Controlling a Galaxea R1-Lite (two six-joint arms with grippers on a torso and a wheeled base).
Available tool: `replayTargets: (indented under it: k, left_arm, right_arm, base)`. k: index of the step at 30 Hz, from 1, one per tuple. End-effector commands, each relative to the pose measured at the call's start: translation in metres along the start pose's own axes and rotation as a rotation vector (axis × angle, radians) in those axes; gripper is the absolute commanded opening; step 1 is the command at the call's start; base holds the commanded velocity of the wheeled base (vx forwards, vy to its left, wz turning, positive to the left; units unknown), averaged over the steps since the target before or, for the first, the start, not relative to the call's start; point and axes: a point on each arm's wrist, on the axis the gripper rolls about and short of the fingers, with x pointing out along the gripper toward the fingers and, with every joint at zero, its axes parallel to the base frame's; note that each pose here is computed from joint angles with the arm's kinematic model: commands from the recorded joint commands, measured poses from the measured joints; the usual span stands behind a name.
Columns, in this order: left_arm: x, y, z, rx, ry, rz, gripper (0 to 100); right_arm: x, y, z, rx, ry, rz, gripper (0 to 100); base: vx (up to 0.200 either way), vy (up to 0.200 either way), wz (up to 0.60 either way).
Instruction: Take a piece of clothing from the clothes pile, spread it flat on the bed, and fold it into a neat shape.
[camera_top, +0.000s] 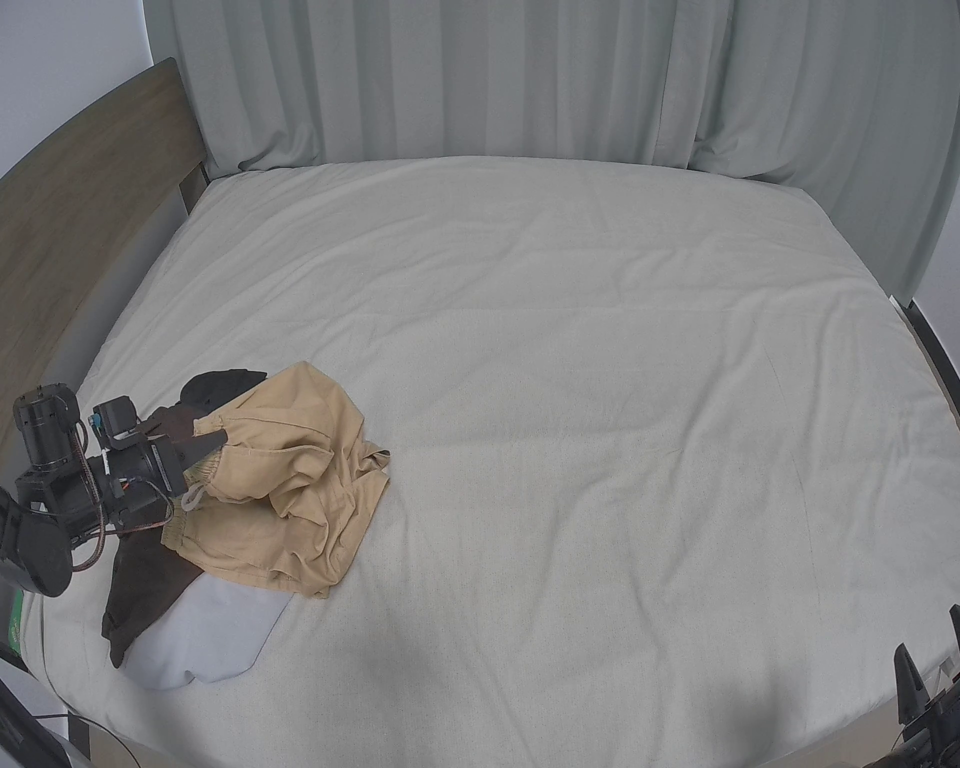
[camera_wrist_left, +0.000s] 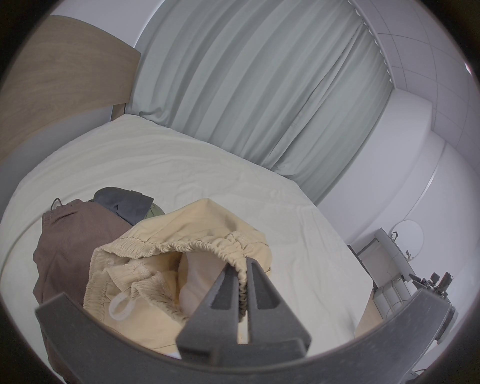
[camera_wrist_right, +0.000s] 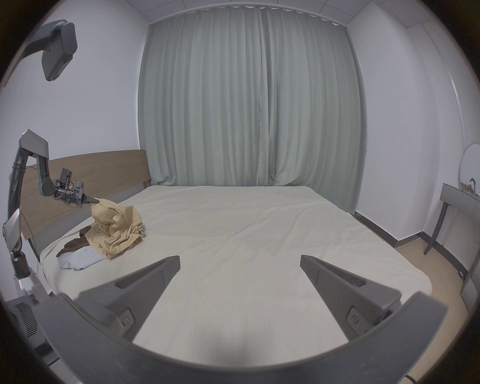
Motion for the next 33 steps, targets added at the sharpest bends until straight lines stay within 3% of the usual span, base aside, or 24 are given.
replayTargets:
  k: [1,23,26,33]
  left_arm:
    - [-0.002,-0.004,-0.006,-0.012,0.016,-0.007,0]
    - [-0.035,-0.081,0.001,-0.31,-0.075,-0.125,0]
    - [-0.036,-0.101,0.0,-0.373,-0.142,-0.153,0]
    - [-0.03,-0.133,-0.007,-0.519,-0.305,-0.133,0]
  right_arm:
    - [0.0,0.0,-0.005,-0.001,0.002,0.001,100]
    - [0.0,0.0,-0.005,-0.001,0.002,0.001,100]
    - [0.0,0.0,-0.005,-0.001,0.002,0.001,100]
    - [0.0,0.0,-0.005,-0.001,0.004,0.001,100]
  base:
    - [0.0,0.0,0.0]
    - [0.0,0.0,0.0]
    - [0.0,0.0,0.0]
    - [0.0,0.0,0.0]
